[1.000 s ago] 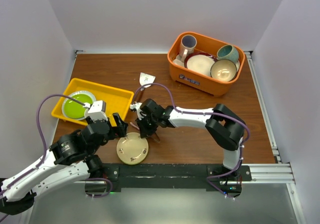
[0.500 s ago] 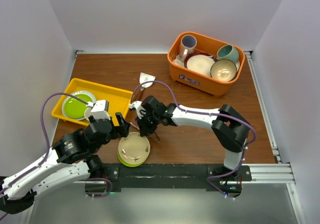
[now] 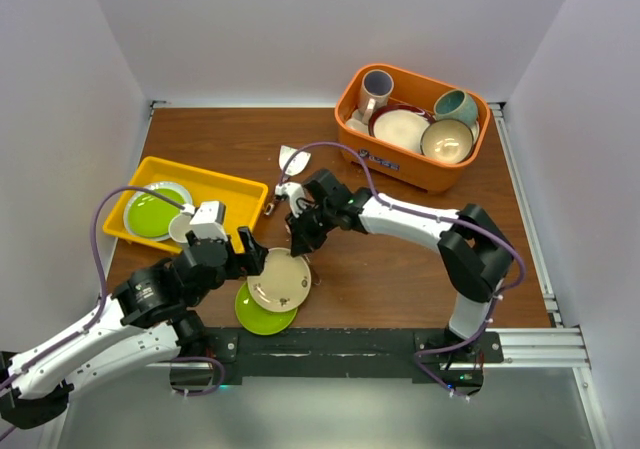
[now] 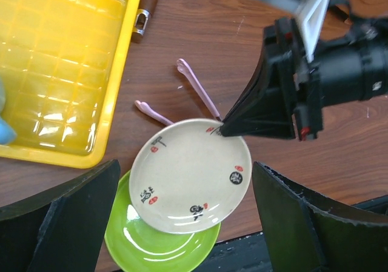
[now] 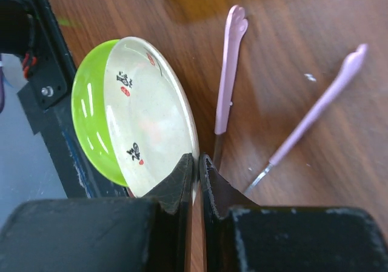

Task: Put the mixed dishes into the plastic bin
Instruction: Pick up the plate at the center of the board.

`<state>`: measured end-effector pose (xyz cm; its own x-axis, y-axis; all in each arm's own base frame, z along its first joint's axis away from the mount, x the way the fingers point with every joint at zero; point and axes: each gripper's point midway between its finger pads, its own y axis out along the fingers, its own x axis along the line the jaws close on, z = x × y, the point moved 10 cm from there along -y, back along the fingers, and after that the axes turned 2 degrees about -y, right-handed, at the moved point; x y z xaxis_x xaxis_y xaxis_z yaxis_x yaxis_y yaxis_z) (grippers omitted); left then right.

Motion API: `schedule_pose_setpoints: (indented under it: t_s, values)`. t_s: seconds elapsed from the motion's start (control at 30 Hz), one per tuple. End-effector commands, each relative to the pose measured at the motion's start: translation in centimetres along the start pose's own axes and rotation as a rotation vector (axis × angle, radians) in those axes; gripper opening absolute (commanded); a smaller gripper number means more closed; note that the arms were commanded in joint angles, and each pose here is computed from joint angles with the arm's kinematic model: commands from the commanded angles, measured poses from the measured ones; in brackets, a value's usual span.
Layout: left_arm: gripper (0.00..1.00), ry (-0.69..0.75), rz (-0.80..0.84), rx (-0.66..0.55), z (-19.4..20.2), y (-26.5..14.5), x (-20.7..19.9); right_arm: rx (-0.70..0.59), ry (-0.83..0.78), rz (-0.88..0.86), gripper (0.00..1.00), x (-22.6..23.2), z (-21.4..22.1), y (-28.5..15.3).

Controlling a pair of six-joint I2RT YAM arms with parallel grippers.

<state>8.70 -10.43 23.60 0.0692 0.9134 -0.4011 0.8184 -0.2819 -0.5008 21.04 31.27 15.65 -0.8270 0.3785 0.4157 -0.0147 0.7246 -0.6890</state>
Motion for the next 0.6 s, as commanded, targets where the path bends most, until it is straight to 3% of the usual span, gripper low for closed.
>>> schedule_pose_setpoints:
  t_s: [0.0,0.27,0.57]
  values:
    - [0.95,0.001,0.081,-0.030,-0.3,0.5,-1.0,-0.106,-0.090,-0.110,0.00,1.3,-2.1,-3.7]
    - [0.93,0.061,0.136,-0.028,0.3,1.9,-1.7,-0.165,-0.122,-0.117,0.00,-0.7,-2.2,-7.8]
    - [0.83,0.114,0.261,-0.039,-0.3,3.1,-4.1,-0.229,-0.177,-0.158,0.00,-2.8,-1.6,-12.0]
